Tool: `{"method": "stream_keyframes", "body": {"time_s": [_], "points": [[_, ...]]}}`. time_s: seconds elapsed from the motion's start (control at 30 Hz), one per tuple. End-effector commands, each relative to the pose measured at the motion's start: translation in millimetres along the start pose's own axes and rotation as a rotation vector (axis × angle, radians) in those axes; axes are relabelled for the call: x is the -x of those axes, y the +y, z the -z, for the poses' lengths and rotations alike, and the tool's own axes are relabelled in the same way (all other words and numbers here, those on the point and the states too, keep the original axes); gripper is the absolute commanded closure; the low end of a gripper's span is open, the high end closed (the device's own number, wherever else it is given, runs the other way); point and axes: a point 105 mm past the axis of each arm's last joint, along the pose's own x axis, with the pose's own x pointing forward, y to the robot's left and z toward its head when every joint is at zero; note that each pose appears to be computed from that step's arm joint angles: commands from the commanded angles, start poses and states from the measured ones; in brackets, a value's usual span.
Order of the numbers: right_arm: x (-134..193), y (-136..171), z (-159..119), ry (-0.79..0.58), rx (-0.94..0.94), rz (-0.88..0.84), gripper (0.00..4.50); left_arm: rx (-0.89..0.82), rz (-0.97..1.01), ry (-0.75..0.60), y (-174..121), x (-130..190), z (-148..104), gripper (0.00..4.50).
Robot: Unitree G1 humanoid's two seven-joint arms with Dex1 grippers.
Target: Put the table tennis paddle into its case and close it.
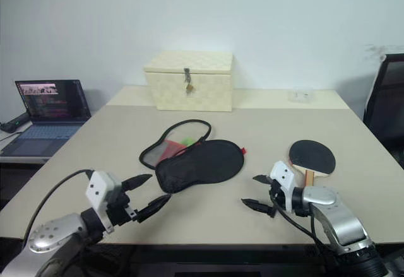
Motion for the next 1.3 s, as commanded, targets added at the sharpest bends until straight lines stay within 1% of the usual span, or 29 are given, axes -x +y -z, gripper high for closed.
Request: {"method": "stream_keyframes", "body": {"time_s": [0.03,0.17,0.33,0.4,0.47,0.57,0.67,0.77,0.9,1.07,1.2,1.3], "points": [[1.3,5.7,-10.3,-0.013,0.04,-0.02,0.07,-0.031,0.01,-0.031,-4.1,-7.6,-1.8,0.01],[0.5,-0.4,-12.8,-0.016,0.039,0.01,0.07,-0.046,0.004,-0.061,1.2,-16.7,-3.5,0.01],[-5.6,1.0,-24.9,-0.024,0.013,0.007,0.07,-0.032,0.023,-0.068,8.8,-15.7,-2.6,0.01],[-14.4,-3.9,-26.7,-0.017,-0.044,0.055,0.07,-0.052,0.029,-0.069,18.5,-14.4,-5.1,0.01],[-28.3,-4.2,-27.0,-0.015,-0.142,0.093,0.07,-0.053,0.038,-0.074,27.6,-9.2,-9.7,0.01],[-48.5,-3.2,-29.9,-0.011,-0.245,0.132,0.07,-0.066,0.07,-0.048,36.0,-0.6,-14.4,0.01],[-67.4,-1.8,-32.6,-0.021,-0.315,0.164,0.07,-0.103,0.051,-0.014,49.5,7.1,-9.3,0.01],[-76.5,-26.5,-29.0,0.003,-0.392,0.319,0.07,-0.107,0.039,-0.015,57.9,5.4,-14.0,0.01],[-87.6,-37.4,-23.3,0.049,-0.429,0.41,0.07,-0.135,0.057,-0.012,63.3,3.4,-18.2,0.01],[-84.1,-46.2,-26.5,0.039,-0.412,0.468,0.07,-0.154,0.083,-0.014,61.6,3.6,-23.6,0.01],[-72.9,-50.5,-28.6,0.019,-0.409,0.524,0.07,-0.107,0.189,0.001,45.2,12.5,-27.6,0.01],[-65.7,-57.0,-25.7,0.024,-0.403,0.587,0.07,-0.081,0.246,0.013,39.5,18.2,-34.1,0.01]]}}
